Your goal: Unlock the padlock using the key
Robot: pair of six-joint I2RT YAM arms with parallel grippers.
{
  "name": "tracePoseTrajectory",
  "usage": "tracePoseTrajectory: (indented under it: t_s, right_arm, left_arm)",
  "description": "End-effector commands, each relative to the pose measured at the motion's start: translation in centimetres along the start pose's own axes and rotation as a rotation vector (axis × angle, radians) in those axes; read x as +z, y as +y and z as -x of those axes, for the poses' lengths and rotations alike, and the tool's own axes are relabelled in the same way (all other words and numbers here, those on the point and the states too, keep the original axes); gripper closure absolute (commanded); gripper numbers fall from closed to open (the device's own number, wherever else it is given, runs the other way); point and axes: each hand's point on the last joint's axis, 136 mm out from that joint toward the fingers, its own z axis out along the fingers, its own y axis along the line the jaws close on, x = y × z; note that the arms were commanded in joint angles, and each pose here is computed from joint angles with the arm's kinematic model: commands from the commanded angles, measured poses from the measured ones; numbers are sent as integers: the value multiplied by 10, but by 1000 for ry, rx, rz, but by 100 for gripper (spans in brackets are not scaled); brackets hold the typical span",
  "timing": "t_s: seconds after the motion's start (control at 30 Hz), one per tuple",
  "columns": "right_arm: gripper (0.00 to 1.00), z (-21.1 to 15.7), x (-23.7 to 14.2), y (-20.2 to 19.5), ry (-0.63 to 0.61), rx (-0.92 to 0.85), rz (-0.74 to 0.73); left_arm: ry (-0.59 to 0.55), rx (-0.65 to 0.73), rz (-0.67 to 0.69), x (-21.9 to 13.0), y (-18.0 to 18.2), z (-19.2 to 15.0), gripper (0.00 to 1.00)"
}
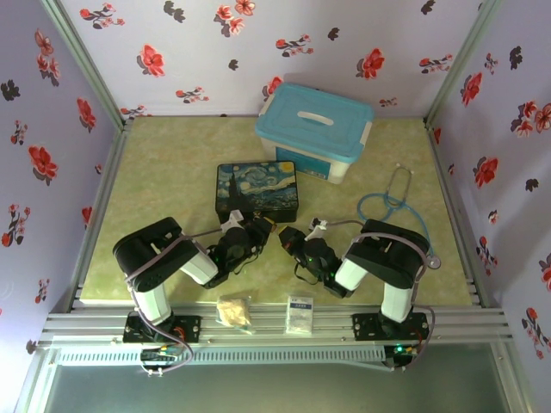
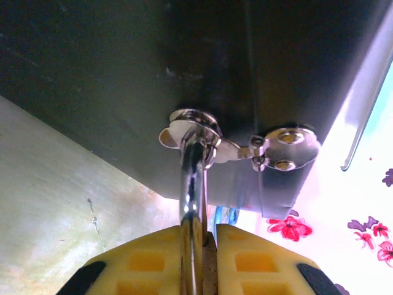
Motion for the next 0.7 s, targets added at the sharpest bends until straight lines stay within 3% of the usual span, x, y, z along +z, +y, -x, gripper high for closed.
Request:
tracePoseTrajectory:
  t_s: [0.0,0.27,0.5,0.6,0.67]
  right_arm:
    - [100,-14,8,13,85,88,53]
    - [100,-27,12,18,192,280,58]
    - [99,-33,8,5,212,108,-46]
    - [92,-27,0,-8,206,26,-121]
    - [80,-20,-6,-20,217,-47,-185]
  left_arm:
    - [191,24,-201,-6,-62,-49,100]
    - [176,34,-213,-9,-65,-44,100]
    - [165,37,-210,-9,-64,-40,100]
    - [121,22,-171,-12,-50,-30,100]
    - [101,16,-148,-14,-41,-21,100]
